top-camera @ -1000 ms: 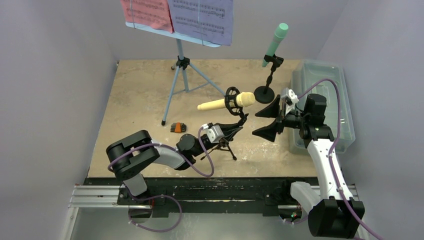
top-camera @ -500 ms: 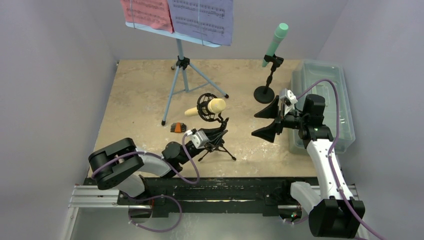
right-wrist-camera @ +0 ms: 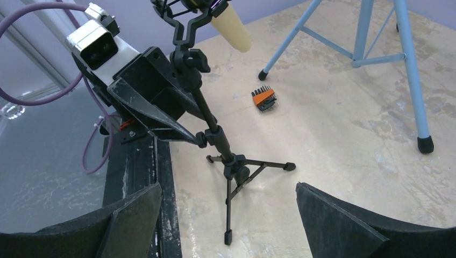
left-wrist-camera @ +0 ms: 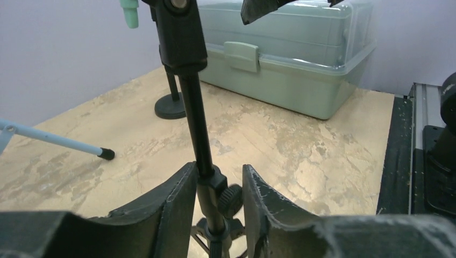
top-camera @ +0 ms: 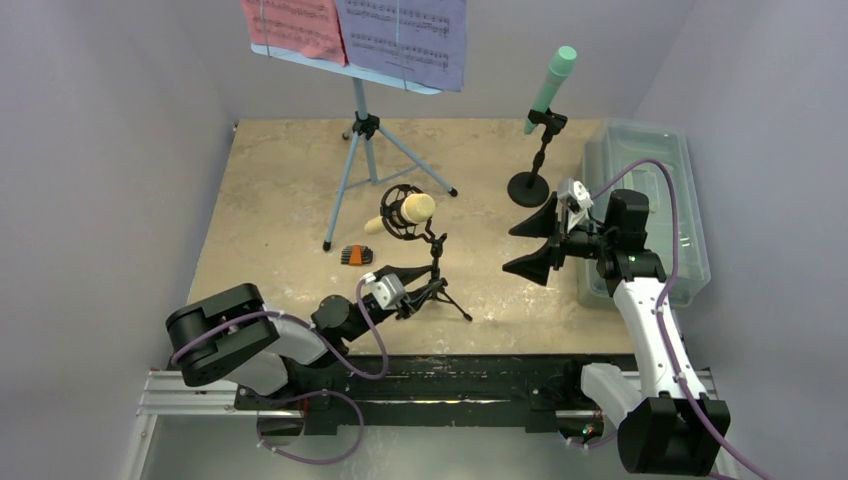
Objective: Pack up the instrument practice props
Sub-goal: Place the microphone stand with the microphone at the center of the board, then remove the microphone from the microphone stand.
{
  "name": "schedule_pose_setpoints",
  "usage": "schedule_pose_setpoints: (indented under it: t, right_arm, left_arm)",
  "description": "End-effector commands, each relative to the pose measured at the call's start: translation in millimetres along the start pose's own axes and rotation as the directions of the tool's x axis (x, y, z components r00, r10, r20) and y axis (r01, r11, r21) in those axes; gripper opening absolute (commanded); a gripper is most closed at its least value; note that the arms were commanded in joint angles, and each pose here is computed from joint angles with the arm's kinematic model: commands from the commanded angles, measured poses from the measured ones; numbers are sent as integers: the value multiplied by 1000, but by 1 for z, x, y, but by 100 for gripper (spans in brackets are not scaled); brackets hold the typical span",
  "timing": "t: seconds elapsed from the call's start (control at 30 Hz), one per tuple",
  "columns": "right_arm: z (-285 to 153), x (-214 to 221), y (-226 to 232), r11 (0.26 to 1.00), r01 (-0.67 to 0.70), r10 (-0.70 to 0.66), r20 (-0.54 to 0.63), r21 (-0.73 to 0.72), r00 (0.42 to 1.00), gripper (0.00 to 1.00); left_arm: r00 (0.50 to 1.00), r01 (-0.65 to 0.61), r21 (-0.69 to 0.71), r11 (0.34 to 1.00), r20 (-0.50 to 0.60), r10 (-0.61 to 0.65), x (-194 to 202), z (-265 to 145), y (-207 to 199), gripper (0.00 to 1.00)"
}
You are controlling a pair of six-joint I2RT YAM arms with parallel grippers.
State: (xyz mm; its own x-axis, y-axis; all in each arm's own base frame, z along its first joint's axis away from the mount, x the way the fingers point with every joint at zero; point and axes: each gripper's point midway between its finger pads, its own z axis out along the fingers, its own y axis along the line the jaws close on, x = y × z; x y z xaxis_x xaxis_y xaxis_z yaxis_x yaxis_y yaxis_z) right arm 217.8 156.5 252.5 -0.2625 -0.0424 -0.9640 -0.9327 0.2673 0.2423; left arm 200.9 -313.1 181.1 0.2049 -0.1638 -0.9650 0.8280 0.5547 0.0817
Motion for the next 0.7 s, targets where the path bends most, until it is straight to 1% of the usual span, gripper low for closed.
schedule_pose_setpoints:
  t: [0.0, 0.13, 0.3, 0.33, 0.43, 0.47, 0.5, 0.57, 0.6, 0.67]
  right_arm:
    - [0, -3, -1, 999, 36, -36, -9, 9, 999, 99]
    - [-1, -1, -3, 998, 56, -56, -23, 26, 998, 99]
    - [-2, 0, -5, 997, 71, -70, -34, 37, 997, 99]
    - [-2, 1, -6, 997, 74, -72, -36, 39, 997, 99]
    - [-2, 2, -7, 996, 81, -79, -46, 49, 996, 99]
    - [-3, 3, -8, 995, 87, -85, -50, 53, 995, 99]
    - [-3, 3, -8, 994, 95, -92, -54, 57, 994, 99]
    - [-4, 4, -9, 992, 108, -104, -63, 61, 993, 99]
    - [-4, 4, -9, 992, 113, -109, -66, 63, 992, 99]
    - [-5, 4, -10, 990, 120, -115, -72, 68, 991, 99]
  left_arm:
    - [983, 43, -14, 999, 180, -40, -49, -10, 2, 38]
    - [982, 130, -35, 991, 141, -123, -50, -22, 6, 45]
    - [980, 198, -65, 978, -4, -199, -49, -23, 7, 66]
    - [974, 202, -79, 976, -92, -209, -38, -26, 5, 68]
    - [948, 202, -72, 977, -237, -213, -40, -30, 1, 70]
    - [939, 203, -46, 978, -275, -208, -45, -31, -4, 70]
    - [927, 202, 12, 979, -325, -187, -46, -34, -14, 72]
    - [910, 216, 145, 966, -389, -146, -58, -40, -35, 90]
    - [899, 223, 165, 961, -417, -137, -63, -42, -38, 92]
    - [873, 236, 168, 957, -469, -133, -71, -47, -39, 94]
